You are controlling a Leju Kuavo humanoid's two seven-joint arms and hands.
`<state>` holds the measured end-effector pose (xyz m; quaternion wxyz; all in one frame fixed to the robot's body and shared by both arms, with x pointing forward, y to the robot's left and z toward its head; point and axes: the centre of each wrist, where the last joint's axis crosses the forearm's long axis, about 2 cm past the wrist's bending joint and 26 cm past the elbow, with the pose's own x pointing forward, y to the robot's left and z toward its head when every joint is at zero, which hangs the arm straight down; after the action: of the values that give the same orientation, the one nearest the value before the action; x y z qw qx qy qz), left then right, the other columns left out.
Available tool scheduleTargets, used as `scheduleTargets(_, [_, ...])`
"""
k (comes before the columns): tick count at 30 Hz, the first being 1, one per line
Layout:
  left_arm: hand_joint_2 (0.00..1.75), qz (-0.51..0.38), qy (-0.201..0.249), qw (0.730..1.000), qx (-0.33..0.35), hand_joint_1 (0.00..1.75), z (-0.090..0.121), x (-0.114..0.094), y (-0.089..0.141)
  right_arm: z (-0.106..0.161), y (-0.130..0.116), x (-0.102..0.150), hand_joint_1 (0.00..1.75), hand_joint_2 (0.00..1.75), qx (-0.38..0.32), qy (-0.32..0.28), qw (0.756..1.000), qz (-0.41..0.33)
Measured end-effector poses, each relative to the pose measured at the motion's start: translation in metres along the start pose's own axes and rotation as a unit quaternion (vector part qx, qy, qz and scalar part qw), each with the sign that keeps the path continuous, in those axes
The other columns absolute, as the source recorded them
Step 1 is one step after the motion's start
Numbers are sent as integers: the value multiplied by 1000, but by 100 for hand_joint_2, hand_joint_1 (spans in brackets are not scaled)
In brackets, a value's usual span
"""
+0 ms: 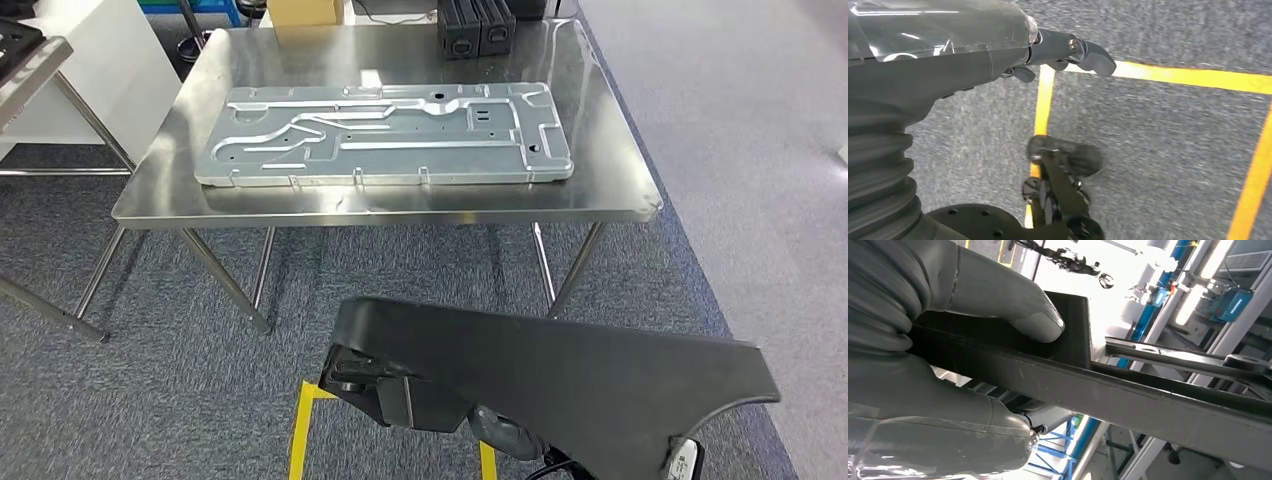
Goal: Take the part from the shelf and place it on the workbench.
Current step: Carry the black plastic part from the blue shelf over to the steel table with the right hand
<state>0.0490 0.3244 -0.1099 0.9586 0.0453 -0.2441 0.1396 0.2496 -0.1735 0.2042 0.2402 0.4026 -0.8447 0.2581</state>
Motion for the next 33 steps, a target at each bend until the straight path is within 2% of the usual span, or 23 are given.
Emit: scheduleTargets(33, [175,2,-3,1000,1,0,0,1,0,-8,-5,6,175,175,12,-14,1000,20])
